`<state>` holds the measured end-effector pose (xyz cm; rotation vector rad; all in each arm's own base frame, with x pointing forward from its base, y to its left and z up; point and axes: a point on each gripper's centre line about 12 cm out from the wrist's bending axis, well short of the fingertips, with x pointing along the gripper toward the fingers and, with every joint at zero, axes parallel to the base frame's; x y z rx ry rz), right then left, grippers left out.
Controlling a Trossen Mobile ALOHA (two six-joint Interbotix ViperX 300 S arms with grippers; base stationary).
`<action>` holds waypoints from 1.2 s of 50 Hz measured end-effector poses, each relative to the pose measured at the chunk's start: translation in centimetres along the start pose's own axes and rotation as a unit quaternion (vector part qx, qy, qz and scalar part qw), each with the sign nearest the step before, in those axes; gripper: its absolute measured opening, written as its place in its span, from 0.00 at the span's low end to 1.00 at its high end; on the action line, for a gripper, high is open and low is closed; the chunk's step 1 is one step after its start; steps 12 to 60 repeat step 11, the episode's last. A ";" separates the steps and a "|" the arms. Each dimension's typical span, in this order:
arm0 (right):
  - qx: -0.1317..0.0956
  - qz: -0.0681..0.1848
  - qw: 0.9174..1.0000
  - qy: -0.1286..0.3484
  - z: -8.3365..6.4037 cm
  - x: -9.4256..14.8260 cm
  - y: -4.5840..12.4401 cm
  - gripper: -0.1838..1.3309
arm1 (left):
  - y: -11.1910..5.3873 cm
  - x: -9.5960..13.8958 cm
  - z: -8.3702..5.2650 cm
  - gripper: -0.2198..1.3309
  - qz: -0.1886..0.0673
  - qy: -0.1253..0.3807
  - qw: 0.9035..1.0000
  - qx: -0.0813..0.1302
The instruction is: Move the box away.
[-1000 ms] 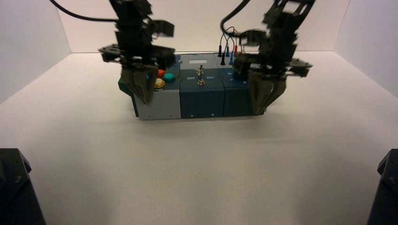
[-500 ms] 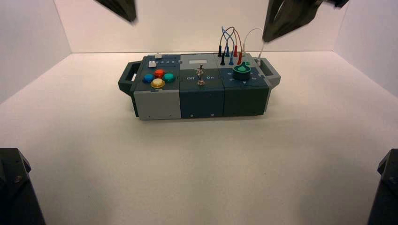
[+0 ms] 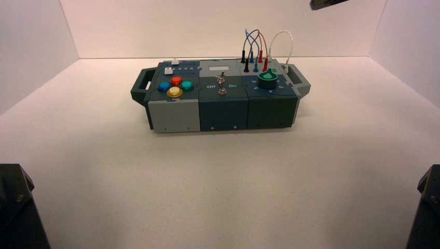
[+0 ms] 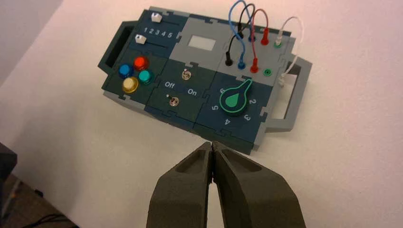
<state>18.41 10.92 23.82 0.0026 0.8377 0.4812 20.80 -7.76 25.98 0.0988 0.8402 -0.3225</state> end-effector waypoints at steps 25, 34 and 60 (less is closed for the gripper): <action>-0.005 -0.006 1.000 -0.018 -0.5 -0.9 -0.3 0.03 | 0.3 0.7 -1.4 0.03 0.003 -0.028 1.000 -0.002; -0.005 -0.006 1.000 -0.018 -0.5 -0.9 -0.3 0.03 | 0.3 0.7 -1.4 0.03 0.003 -0.028 1.000 -0.002; -0.005 -0.006 1.000 -0.018 -0.5 -0.9 -0.3 0.03 | 0.3 0.7 -1.4 0.03 0.003 -0.028 1.000 -0.002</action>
